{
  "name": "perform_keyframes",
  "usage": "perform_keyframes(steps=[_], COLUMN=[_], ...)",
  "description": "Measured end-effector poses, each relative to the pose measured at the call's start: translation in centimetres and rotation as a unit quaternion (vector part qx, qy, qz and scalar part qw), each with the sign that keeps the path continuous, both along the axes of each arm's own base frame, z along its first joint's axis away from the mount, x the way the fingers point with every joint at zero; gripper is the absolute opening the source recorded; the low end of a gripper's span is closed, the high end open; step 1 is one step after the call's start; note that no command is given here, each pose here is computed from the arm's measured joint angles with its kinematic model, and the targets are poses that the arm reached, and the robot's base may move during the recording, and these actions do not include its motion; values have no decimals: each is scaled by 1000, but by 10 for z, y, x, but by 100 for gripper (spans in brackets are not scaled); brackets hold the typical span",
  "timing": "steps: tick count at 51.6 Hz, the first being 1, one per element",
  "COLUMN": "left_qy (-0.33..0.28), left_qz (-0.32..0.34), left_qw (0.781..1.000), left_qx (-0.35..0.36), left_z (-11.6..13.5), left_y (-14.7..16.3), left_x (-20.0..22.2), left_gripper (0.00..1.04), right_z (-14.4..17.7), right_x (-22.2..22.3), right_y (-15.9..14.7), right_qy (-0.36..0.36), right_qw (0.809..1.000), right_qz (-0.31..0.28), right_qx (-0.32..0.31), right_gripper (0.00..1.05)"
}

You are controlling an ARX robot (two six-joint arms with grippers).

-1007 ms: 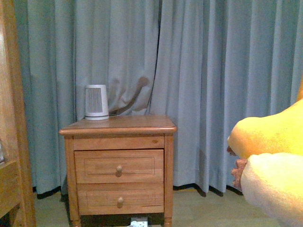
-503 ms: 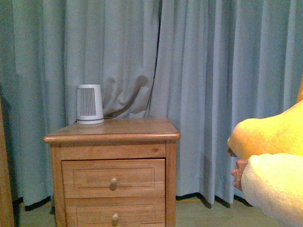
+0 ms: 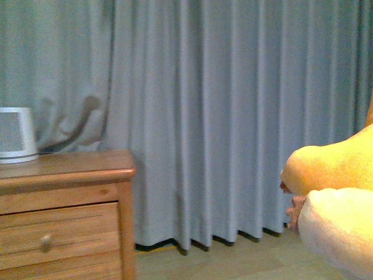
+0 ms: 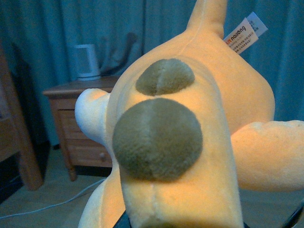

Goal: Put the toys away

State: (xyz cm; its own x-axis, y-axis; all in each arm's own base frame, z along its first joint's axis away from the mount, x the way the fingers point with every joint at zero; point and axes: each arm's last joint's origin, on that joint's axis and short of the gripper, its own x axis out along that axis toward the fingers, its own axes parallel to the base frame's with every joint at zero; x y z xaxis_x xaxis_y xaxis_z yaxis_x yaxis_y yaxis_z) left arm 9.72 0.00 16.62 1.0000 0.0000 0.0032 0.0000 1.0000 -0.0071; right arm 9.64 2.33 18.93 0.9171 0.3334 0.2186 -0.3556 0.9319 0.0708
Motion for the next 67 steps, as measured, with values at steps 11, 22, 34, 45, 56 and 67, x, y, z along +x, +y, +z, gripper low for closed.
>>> perform_keyframes(steps=[11,22,34,45,56,67], left_qy=[0,0,0,0,0,0], left_qz=[0,0,-1,-1,0,0], left_qw=[1000,1000,1000,1000,1000,1000], left_qx=[0,0,0,0,0,0], left_z=[0,0,0,0,0,0], left_y=[0,0,0,0,0,0], left_x=[0,0,0,0,0,0], left_gripper=[98,98,98,98,98,98], right_z=[0,0,0,0,0,0], right_x=[0,0,0,0,0,0], right_y=[0,0,0,0,0,0], right_qy=[0,0,0,0,0,0], right_qw=[1000,1000,1000,1000,1000,1000], right_qz=[-1,-1,-1,-1,-1,-1], right_qx=[0,0,0,0,0,0], right_gripper=[7,7,7,7,7,7])
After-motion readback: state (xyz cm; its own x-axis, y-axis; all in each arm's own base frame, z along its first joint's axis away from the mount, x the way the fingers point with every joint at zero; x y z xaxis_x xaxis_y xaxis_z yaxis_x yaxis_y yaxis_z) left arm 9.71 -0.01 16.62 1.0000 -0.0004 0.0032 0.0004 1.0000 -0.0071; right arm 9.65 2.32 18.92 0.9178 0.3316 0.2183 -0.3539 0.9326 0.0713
